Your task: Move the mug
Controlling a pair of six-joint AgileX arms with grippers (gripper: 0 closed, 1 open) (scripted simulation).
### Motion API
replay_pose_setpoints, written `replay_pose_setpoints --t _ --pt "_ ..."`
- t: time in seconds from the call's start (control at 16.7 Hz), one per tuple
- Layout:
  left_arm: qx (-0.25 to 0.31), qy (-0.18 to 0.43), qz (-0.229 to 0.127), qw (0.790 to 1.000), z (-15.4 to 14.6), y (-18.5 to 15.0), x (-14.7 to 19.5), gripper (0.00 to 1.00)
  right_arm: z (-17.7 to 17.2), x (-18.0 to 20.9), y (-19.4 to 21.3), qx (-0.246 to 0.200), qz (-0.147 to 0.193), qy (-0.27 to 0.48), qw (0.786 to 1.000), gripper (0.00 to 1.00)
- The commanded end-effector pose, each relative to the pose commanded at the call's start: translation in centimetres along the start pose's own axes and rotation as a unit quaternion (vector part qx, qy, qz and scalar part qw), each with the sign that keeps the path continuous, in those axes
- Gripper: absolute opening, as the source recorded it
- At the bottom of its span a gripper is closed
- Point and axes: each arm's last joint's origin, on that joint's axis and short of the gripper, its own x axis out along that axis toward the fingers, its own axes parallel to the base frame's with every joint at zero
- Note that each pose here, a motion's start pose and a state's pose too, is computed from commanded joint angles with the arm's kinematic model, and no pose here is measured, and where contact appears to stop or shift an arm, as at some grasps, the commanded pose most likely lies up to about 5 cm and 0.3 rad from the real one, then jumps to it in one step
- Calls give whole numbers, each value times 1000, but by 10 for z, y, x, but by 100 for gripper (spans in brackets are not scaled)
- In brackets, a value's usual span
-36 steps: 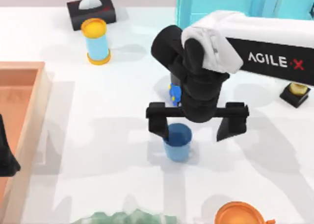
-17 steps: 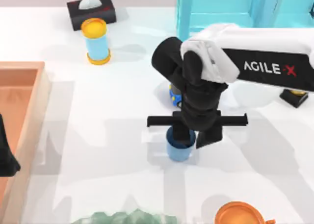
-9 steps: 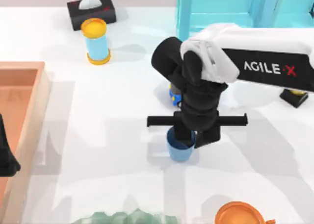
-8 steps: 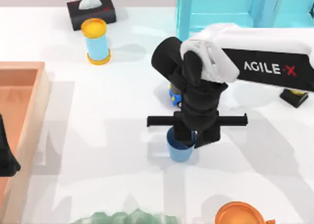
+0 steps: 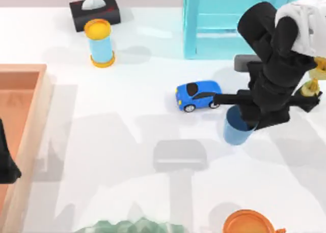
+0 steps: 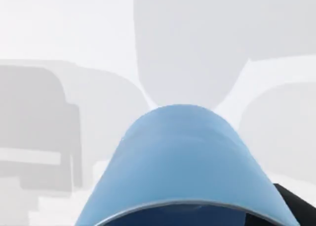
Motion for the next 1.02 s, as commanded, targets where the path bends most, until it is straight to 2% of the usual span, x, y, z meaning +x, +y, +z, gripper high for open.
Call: replay_pose_setpoints --t 0.18,0.48,0.66,1.02 --pt "0 0 0 1000 0 0 0 100 0 -24 -74 -5 0 -11 1000 0" --pt "0 0 0 1000 0 0 0 100 -17 -45 -174 15 -31 9 999 0" --pt "0 0 0 1000 0 0 0 100 -24 -49 -197 18 -41 24 999 0" --pt "0 0 0 1000 0 0 0 100 -23 -41 -197 18 -41 29 999 0"
